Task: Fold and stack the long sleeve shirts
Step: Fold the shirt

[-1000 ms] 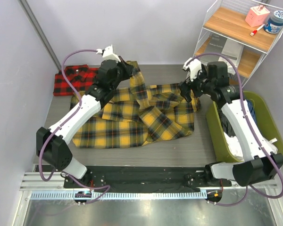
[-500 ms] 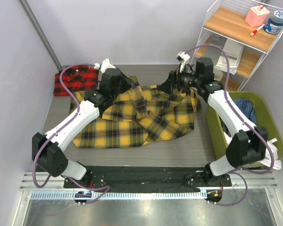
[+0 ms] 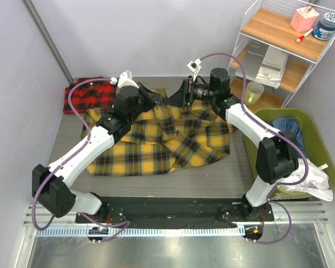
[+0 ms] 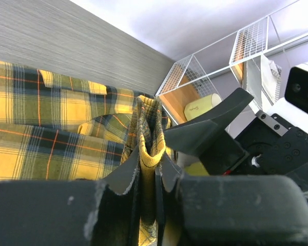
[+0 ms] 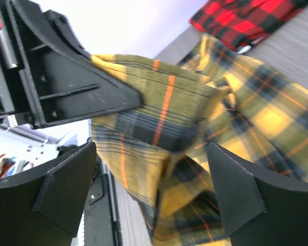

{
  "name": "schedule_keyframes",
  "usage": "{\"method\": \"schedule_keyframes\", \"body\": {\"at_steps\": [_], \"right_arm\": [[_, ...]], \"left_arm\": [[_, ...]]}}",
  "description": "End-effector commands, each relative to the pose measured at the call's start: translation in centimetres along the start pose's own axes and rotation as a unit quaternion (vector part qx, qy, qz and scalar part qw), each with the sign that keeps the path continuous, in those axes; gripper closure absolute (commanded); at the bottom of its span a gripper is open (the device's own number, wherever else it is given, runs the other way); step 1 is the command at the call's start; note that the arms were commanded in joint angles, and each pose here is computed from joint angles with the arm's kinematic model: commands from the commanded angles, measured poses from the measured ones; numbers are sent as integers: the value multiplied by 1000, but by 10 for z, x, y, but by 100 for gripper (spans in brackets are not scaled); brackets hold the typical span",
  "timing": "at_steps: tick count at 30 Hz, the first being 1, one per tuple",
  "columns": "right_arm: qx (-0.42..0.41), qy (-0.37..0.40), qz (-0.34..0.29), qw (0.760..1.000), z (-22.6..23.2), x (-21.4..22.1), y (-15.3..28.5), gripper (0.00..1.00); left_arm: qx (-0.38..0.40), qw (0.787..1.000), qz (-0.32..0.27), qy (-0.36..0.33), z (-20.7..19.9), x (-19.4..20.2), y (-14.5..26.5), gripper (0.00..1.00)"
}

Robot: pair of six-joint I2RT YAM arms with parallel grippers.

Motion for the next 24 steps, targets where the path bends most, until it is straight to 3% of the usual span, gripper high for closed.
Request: {"method": "schedule_keyframes", "body": {"at_steps": [1, 9, 10, 12, 13, 14, 15, 17, 18, 19, 20, 21, 23, 24], "right_arm": [[-51, 34, -19, 998, 20, -16, -10, 22], [-70, 36, 6, 997, 26, -14, -17, 67], [-75, 41, 4, 996, 28, -16, -16, 81], [-83, 47, 8, 995, 32, -19, -17, 99], [-85, 48, 8, 995, 33, -20, -16, 99], [-86, 60, 10, 994, 34, -22, -14, 99], [-84, 75, 14, 994, 38, -24, -12, 99], [-76, 126, 46, 988, 39, -19, -4, 99], [-74, 151, 53, 984, 45, -21, 2, 99], [-76, 176, 64, 979, 47, -18, 5, 99], [-79, 219, 91, 968, 48, -12, 11, 99], [-80, 252, 103, 959, 49, -10, 15, 99], [-86, 281, 146, 945, 60, 1, 25, 99], [-88, 330, 153, 927, 60, 2, 28, 99]], "left_arm": [[42, 998, -40, 11, -18, -18, 10, 86], [52, 998, -43, 11, -17, -19, 18, 85], [54, 998, -43, 13, -18, -19, 20, 86], [56, 997, -41, 12, -17, -19, 22, 86], [56, 997, -43, 10, -17, -20, 23, 85], [60, 997, -43, -13, -16, -21, 25, 80], [62, 996, -44, -36, -15, -23, 28, 59], [73, 993, -51, -80, -11, -41, 43, 35], [102, 983, -31, -146, -8, -46, 52, 9], [118, 976, -19, -184, -8, -56, 70, 0], [106, 968, -17, -227, 3, -70, 77, 0], [143, 939, 14, -311, 5, -72, 89, 0], [171, 899, 61, -398, 19, -79, 118, 0], [244, 844, 85, -470, 20, -73, 128, 0]]}}
Point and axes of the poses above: each gripper's point midway between its finger pads, its own y axis back along the fingers, its own z axis along the line the jaws close on, x = y × z, the point moved 8 cm from there along y, back along the fingers, and after that the axes turned 5 degrees about y, right-handed, at the moved point
